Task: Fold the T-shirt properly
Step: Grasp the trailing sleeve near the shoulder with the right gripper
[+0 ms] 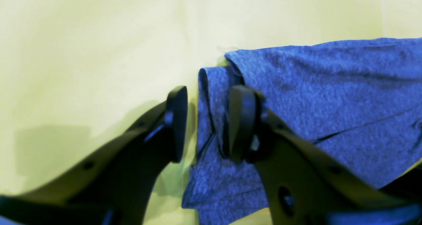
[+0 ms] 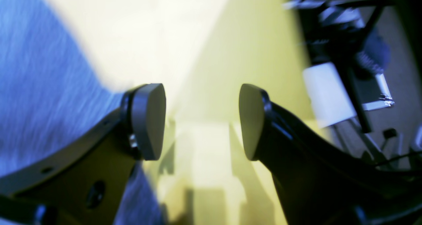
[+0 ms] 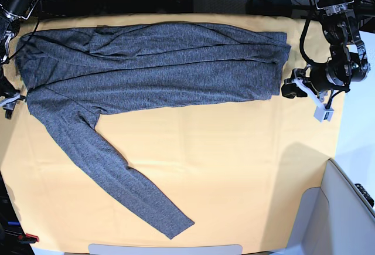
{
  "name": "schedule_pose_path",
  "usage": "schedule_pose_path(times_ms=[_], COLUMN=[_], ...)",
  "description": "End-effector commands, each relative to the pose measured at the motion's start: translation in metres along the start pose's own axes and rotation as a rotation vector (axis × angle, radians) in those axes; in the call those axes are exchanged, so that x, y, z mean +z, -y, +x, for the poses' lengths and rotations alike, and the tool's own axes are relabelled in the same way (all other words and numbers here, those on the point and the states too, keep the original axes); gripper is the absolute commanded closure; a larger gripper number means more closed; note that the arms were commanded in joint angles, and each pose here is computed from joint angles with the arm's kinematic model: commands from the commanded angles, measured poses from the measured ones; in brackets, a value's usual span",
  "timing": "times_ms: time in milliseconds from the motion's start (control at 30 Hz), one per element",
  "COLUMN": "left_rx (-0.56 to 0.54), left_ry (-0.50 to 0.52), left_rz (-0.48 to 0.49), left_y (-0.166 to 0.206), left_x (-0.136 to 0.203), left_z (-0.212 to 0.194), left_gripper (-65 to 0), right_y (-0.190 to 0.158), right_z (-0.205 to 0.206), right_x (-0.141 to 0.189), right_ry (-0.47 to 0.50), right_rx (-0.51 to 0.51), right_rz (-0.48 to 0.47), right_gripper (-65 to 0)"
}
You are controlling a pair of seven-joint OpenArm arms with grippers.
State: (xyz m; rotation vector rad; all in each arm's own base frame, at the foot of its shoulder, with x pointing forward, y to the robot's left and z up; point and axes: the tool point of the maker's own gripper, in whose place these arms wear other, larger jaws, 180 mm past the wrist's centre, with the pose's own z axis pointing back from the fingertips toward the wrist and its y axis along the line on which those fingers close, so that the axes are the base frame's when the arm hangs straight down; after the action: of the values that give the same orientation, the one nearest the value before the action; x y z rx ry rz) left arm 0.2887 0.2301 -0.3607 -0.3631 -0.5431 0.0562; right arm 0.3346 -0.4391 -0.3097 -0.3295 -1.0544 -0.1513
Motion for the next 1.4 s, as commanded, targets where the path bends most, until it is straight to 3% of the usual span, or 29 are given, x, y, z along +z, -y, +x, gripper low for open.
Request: schedule_pose_path(times_ms=[0, 133, 400, 533, 700, 833, 1067, 1367], left_rx=[-0.019, -0.019, -0.021, -0.021, -0.022, -0.022, -0.022, -0.022], left_ry=[0.035, 0.036, 0.04, 0.041, 0.044, 0.044, 0.044, 0.044], left_rz=[-0.001, -0.001, -0.002, -0.002, -0.002, -0.002, -0.002, -0.002], left_y=[0.001, 0.001, 0.001, 0.001, 0.001, 0.001, 0.001, 0.001], left_x=[0.006, 0.006, 0.006, 0.006, 0.006, 0.006, 0.006, 0.006], left_z=[0.014, 0.014, 0.016, 0.016, 0.017, 0.017, 0.017, 0.017], left_gripper=[-21.1, -21.1, -21.1, -21.1, -21.1, -21.1, -21.1, -21.1], right_y=[0.01, 0.003, -0.067, -0.114, -0.144, -0.165, -0.193, -0.21], right_z=[0.038, 0.077, 0.102, 0.109, 0.106, 0.071, 0.029, 0.019], right_x=[0.003, -0.009, -0.082, -0.1, -0.106, -0.108, -0.102, -0.099], right_ry=[0.106, 0.163, 0.016, -0.058, -0.072, -0.115, -0.166, -0.185], right_rx=[-0.011, -0.086, -0.358, -0.34, -0.226, -0.137, -0.141, -0.141], right_rz=[-0.023, -0.013, 0.179, 0.32, 0.358, 0.383, 0.422, 0.449], right_gripper=[-35.1, -35.2, -35.2, -35.2, -35.1, -35.1, -34.9, -34.8])
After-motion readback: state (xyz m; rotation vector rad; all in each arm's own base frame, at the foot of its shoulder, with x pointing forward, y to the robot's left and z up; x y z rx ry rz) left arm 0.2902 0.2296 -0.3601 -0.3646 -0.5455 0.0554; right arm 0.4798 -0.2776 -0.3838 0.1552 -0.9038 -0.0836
